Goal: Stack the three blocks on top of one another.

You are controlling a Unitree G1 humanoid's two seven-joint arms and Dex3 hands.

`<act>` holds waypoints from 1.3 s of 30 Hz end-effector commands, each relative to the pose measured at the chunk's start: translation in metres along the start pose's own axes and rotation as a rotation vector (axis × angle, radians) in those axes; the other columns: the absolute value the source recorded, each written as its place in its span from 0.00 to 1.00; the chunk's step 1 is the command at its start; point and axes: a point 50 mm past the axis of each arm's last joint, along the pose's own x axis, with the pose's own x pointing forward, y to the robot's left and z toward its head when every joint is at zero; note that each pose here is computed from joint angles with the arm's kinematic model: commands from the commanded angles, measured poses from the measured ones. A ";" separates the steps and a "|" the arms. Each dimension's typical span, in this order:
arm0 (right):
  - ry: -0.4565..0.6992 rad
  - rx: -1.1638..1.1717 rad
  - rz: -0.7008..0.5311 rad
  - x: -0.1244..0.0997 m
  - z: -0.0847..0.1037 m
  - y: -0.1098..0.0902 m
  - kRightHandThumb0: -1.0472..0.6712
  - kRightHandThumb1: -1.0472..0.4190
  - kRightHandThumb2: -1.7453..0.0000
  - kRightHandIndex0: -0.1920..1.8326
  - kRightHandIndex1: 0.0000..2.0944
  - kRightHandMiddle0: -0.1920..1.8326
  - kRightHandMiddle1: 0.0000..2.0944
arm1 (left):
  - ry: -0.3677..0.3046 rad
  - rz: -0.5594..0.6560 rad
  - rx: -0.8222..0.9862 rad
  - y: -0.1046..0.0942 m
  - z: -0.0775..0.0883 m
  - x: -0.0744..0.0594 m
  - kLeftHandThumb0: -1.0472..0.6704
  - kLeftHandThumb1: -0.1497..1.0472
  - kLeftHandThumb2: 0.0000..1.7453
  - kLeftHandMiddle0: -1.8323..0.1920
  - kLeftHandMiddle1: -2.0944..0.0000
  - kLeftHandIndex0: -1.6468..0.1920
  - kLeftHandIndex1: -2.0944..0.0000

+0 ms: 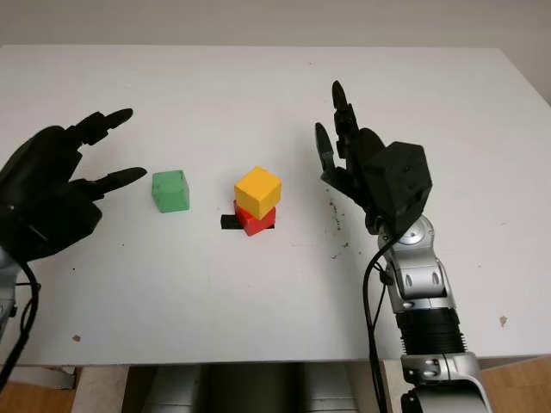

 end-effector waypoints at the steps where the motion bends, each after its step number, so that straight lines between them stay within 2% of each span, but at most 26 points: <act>1: -0.017 0.021 -0.021 0.000 0.003 0.000 0.21 0.00 0.54 0.00 0.00 0.00 0.00 | -0.010 -0.032 0.031 0.003 0.004 0.004 0.13 0.98 0.04 0.90 0.99 0.76 0.97; 5: -0.012 0.022 -0.029 0.002 0.003 -0.001 0.20 0.00 0.54 0.00 0.00 0.00 0.00 | -0.004 -0.098 0.087 0.001 0.006 0.012 0.11 0.96 0.03 0.91 0.98 0.77 0.97; 15: -0.015 0.030 -0.046 0.004 0.007 0.002 0.21 0.00 0.55 0.00 0.00 0.00 0.00 | -0.034 -0.151 0.163 -0.008 0.013 0.024 0.13 0.94 0.03 0.92 0.98 0.78 0.98; 26: 0.002 0.050 -0.040 0.002 0.004 0.009 0.21 0.00 0.56 0.00 0.00 0.00 0.00 | -0.056 -0.106 0.297 -0.019 0.020 0.028 0.16 0.93 0.03 0.93 0.98 0.77 0.97; 34: 0.011 0.048 -0.021 0.002 0.002 0.010 0.21 0.00 0.55 0.00 0.00 0.00 0.00 | -0.082 -0.061 0.317 -0.031 0.017 0.027 0.20 0.92 0.03 0.91 0.97 0.70 0.94; 39: -0.007 0.053 -0.050 0.002 0.002 0.009 0.22 0.00 0.57 0.00 0.00 0.00 0.00 | -0.080 -0.070 0.317 -0.033 0.015 0.027 0.20 0.94 0.03 0.90 0.97 0.67 0.92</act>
